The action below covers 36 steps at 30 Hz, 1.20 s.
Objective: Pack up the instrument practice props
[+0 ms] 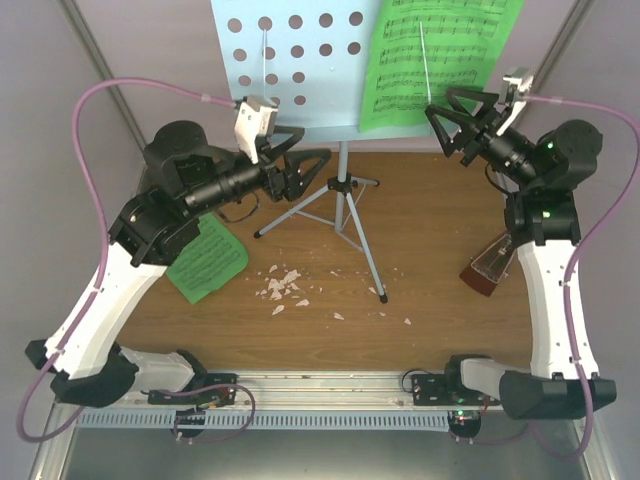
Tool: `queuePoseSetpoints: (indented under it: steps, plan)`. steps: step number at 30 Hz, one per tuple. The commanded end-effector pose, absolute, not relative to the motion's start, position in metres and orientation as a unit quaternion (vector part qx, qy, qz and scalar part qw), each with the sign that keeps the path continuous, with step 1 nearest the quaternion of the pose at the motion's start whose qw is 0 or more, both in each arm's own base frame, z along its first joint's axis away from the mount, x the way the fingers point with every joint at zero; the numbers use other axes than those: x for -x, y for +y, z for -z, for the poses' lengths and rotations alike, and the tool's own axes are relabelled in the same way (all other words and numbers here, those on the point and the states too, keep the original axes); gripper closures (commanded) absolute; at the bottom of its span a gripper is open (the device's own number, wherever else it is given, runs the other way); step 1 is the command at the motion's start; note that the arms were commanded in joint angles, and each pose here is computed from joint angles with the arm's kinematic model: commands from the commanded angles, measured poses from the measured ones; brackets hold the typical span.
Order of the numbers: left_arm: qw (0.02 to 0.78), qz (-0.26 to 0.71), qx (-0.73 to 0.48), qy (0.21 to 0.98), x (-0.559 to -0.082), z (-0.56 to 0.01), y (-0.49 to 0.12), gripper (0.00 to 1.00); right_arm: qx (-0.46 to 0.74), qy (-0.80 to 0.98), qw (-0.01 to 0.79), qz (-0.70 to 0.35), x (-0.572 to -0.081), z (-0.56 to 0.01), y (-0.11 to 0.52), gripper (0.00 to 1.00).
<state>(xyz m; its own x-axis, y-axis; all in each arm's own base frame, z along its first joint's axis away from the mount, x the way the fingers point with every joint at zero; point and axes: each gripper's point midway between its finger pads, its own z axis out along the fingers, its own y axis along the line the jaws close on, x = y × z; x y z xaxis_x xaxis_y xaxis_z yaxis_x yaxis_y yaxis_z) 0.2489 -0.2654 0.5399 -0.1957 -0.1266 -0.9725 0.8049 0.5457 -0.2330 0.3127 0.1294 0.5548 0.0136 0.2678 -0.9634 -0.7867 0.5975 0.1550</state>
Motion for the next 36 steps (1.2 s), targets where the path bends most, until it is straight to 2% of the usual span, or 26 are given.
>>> queuePoseSetpoints:
  steps: [1,6,13,18,24,29,36]
  plan:
    - [0.606,0.394,-0.248,0.645,-0.259,-0.564,-0.275,0.2,0.237,0.571,0.685,-0.386,-0.314,-0.569,0.14,0.31]
    - [0.619,0.384,-0.239,0.642,-0.261,-0.571,-0.29,0.2,0.245,0.569,0.679,-0.394,-0.324,-0.569,0.15,0.4]
    - [0.644,0.356,-0.211,0.643,-0.264,-0.58,-0.278,0.17,0.243,0.569,0.678,-0.396,-0.335,-0.569,0.155,0.49]
    - [0.642,0.332,-0.206,0.66,-0.284,-0.575,-0.288,0.18,0.215,0.574,0.692,-0.382,-0.343,-0.567,0.147,0.66]
    - [0.644,0.324,-0.199,0.664,-0.309,-0.575,-0.303,0.18,0.212,0.571,0.696,-0.38,-0.344,-0.568,0.147,0.75]
    - [0.624,0.369,-0.194,0.661,-0.326,-0.573,-0.302,0.23,0.207,0.574,0.698,-0.376,-0.347,-0.567,0.145,0.8]
    - [0.594,0.398,-0.219,0.664,-0.337,-0.558,-0.324,0.27,0.201,0.579,0.696,-0.374,-0.351,-0.562,0.144,0.82]
